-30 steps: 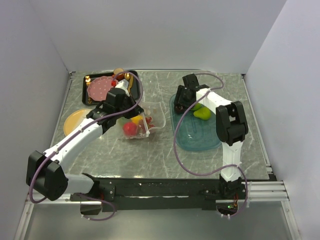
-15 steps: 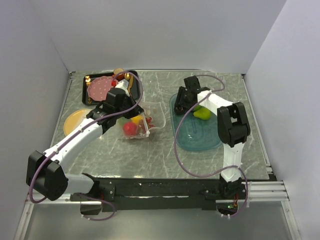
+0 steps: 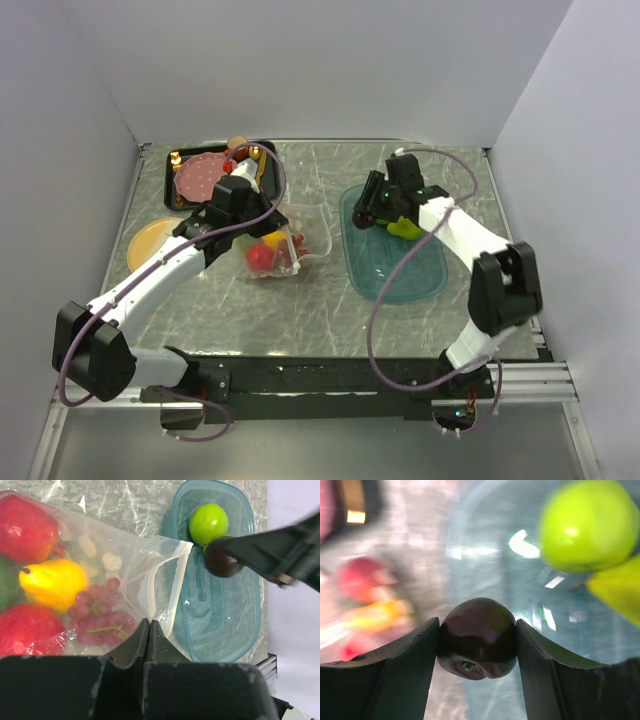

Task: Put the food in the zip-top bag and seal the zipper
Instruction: Pick up the fake fruit from the bin, then place the fake fruit in the zipper food storage bag.

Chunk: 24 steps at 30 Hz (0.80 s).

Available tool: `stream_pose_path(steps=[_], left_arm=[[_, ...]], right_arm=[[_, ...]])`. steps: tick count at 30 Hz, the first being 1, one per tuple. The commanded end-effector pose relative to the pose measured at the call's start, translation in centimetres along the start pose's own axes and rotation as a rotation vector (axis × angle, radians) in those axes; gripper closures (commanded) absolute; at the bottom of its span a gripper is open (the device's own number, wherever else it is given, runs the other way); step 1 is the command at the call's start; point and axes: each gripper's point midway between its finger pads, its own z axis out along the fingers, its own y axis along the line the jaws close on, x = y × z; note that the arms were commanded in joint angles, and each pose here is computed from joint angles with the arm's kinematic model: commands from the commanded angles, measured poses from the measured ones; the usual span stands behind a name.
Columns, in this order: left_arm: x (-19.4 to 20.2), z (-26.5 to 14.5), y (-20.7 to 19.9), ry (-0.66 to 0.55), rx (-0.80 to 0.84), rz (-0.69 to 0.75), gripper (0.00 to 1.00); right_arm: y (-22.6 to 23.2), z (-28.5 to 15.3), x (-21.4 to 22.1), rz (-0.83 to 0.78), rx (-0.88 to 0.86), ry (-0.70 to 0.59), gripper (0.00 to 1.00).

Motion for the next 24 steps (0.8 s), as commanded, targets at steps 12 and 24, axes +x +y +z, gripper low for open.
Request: stream_pose_path(steps=[12,24], left_arm=[[-0.9,0.0,-1.8,-0.026,0.066,0.008,0.99],[-0.5,0.0,-1.9,-0.015,0.082,-0.001,0.99]], right_arm=[[14.5,-4.4,3.4,-0.073,-0.340,-0.019,0.60],[14.4,-3.4,3.9,-0.111,-0.324,-0.006,0.10]])
